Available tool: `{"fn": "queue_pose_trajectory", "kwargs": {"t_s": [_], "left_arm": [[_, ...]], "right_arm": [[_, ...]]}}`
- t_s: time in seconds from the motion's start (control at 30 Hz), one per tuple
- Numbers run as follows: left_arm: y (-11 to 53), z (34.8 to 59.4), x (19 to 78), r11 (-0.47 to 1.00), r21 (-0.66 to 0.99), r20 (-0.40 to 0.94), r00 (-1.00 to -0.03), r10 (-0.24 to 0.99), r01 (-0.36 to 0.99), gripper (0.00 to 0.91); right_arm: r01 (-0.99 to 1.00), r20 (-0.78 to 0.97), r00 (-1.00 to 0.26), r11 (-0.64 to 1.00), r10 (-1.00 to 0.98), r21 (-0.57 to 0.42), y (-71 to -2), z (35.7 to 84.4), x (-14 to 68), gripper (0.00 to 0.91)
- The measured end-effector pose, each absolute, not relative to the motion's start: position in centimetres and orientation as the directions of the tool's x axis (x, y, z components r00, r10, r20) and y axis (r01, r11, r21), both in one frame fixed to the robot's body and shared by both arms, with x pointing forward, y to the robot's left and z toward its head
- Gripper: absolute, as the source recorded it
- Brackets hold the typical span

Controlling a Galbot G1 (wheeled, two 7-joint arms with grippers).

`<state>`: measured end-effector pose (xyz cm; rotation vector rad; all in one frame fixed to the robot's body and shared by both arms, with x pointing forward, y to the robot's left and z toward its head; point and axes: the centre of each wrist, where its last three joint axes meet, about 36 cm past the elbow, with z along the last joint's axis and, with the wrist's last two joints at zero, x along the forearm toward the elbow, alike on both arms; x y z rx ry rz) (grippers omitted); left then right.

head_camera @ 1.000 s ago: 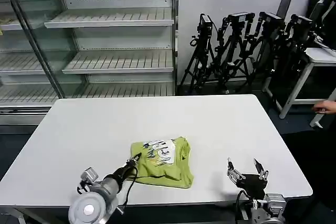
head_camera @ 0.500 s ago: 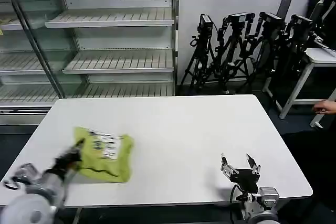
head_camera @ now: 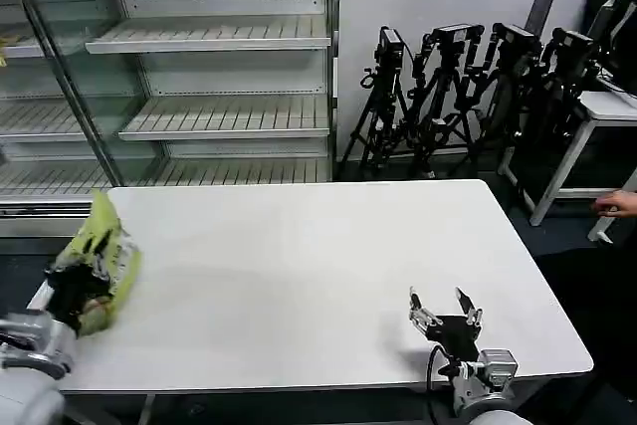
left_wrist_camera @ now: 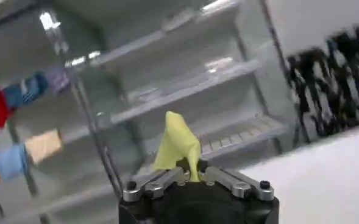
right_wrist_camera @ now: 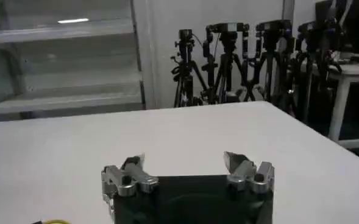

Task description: Fold and organize the clothes.

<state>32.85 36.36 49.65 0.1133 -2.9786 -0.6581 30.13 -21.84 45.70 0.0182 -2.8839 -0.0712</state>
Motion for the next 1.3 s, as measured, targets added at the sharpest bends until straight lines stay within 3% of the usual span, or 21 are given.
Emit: {"fn": "queue_pose_trajectory", "kwargs": {"t_s": [0.17,0.37,0.53,0.9,1.23,1.3], "left_arm": [[33.4,44.0,32.9,0.835,0.550,0.091,-0.995,-0.046,0.011,0.040],[28.5,41.2,33.1,0.788,0.603,0.114,-0.991,0.070,0.125,0.040],[25.0,40.9,33.6,0.806,0.562,0.149,-0.981,0.124,0.187,0.040],[17.9,40.0,36.8,0.914,0.304,0.288,-0.940,0.182,0.270,0.040],[11.2,40.8,39.6,0.939,0.124,0.340,-0.903,0.263,0.320,0.040],[10.1,41.0,40.0,0.940,0.102,0.340,-0.899,0.276,0.327,0.101]], "right_arm": [[-0.004,0.253,-0.967,0.999,-0.014,0.041,-21.9,45.9,29.9,0.907],[0.004,0.253,-0.968,0.999,-0.005,0.035,-21.9,46.1,29.5,0.907],[0.007,0.259,-0.966,0.999,-0.002,0.035,-21.7,46.0,29.1,0.907],[0.020,0.263,-0.965,1.000,0.013,0.024,-21.9,46.3,28.5,0.907],[0.028,0.252,-0.967,1.000,0.025,0.007,-22.5,46.8,28.4,0.907],[0.028,0.250,-0.968,1.000,0.026,0.006,-22.4,46.8,28.5,0.907]]}}
